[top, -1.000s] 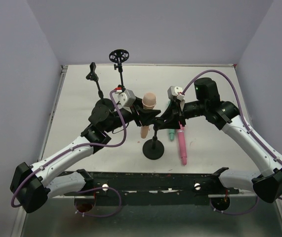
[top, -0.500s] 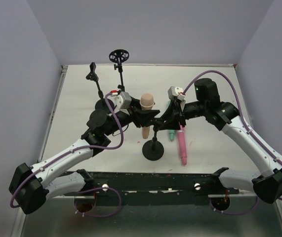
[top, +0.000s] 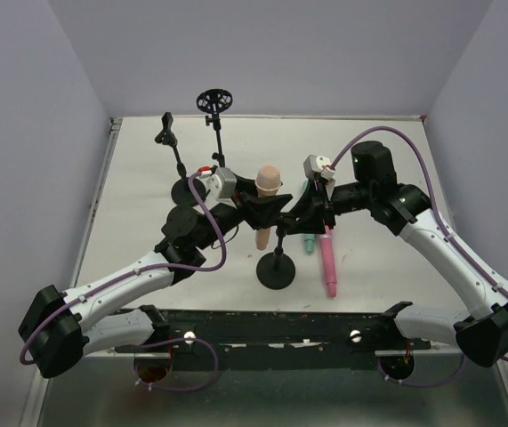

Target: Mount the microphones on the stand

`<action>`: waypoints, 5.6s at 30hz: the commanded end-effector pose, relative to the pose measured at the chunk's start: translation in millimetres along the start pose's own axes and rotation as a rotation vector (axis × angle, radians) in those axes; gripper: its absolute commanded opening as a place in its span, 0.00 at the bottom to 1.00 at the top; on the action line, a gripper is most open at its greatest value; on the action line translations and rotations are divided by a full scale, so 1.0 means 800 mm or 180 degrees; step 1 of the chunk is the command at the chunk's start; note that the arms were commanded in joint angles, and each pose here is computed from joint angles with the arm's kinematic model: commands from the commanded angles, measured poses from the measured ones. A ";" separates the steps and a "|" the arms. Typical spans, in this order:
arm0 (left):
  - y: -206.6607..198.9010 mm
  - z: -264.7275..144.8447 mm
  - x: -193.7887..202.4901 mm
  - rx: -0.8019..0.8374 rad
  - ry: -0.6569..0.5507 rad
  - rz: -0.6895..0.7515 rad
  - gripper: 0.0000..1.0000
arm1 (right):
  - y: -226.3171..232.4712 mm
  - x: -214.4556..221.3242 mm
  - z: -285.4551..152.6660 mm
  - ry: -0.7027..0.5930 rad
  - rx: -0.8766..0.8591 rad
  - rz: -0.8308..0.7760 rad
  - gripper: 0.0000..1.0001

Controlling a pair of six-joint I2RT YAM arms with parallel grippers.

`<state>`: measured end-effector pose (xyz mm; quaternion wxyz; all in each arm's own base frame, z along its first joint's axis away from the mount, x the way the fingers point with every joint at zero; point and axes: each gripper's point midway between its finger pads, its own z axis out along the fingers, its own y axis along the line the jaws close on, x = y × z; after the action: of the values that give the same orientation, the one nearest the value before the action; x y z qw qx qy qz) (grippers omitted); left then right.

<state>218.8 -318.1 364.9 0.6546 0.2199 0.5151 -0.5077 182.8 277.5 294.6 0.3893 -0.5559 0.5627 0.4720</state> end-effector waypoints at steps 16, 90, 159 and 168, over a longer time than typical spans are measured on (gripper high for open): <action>-0.011 -0.003 -0.018 -0.0020 -0.0237 0.0032 0.00 | 0.013 0.001 -0.009 -0.0105 -0.0102 0.0264 0.75; 0.048 -0.224 -0.012 -0.1513 0.0110 0.0092 0.98 | -0.003 -0.005 0.024 -0.0278 -0.0540 -0.0030 0.10; 0.039 -0.244 -0.001 -0.1358 0.0139 0.0145 0.98 | -0.335 0.117 -0.456 -0.0677 0.4104 0.0470 1.00; 0.066 -0.239 -0.007 -0.1832 0.0302 0.0162 0.98 | -0.261 0.139 -0.404 -0.0707 0.3827 0.0757 1.00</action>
<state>165.5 -146.0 283.3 0.6856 0.0891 0.6315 -0.3510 436.0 -66.9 258.1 0.6540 -0.1216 0.7358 0.1271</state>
